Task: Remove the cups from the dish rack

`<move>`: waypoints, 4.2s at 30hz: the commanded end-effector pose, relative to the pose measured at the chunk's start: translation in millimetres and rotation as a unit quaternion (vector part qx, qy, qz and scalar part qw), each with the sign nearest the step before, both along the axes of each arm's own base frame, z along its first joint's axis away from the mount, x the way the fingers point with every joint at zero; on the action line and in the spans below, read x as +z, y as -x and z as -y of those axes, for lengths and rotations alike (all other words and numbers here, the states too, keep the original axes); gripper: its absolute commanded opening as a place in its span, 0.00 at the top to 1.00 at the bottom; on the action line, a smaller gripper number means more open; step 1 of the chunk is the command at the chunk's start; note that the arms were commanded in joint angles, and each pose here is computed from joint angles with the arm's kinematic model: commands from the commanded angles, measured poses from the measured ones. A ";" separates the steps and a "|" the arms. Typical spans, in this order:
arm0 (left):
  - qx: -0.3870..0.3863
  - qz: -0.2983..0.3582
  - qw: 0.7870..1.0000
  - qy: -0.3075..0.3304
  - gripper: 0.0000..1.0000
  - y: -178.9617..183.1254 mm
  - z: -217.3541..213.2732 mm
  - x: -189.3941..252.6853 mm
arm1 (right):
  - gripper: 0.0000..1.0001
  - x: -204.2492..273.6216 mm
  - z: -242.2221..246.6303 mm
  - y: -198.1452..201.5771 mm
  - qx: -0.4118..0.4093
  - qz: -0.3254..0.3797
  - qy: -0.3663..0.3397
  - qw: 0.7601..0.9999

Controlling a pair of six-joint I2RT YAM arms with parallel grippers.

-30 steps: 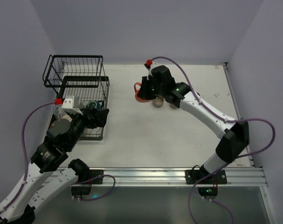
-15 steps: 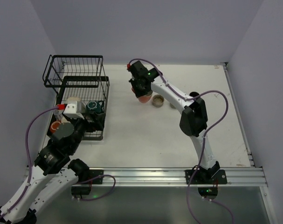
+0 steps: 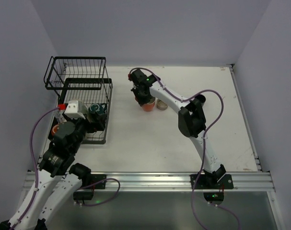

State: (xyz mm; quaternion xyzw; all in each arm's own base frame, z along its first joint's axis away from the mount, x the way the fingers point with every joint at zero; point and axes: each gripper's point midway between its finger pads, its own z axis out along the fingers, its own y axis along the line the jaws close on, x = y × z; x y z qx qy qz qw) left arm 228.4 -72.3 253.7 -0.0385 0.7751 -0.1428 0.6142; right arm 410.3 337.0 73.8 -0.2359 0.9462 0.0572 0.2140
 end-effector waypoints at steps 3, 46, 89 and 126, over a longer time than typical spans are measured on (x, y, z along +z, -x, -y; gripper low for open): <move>-0.014 0.014 1.000 -0.008 0.00 -5.5 4.1 5.0 | 0.96 23.2 -9.8 -7.1 0.025 0.026 -0.018 0.999; 0.385 -0.197 0.899 -0.062 0.00 19.7 -108.5 -36.1 | 0.01 208.3 11.3 100.4 0.099 0.179 -0.309 0.929; 0.376 -0.262 0.888 -0.043 0.59 -15.4 -141.3 -97.2 | 0.01 219.2 11.2 114.1 0.121 0.176 -0.325 0.921; -0.196 -0.092 0.954 0.206 0.88 2.7 64.0 95.1 | 0.01 249.8 20.9 197.9 0.053 0.102 -0.593 0.797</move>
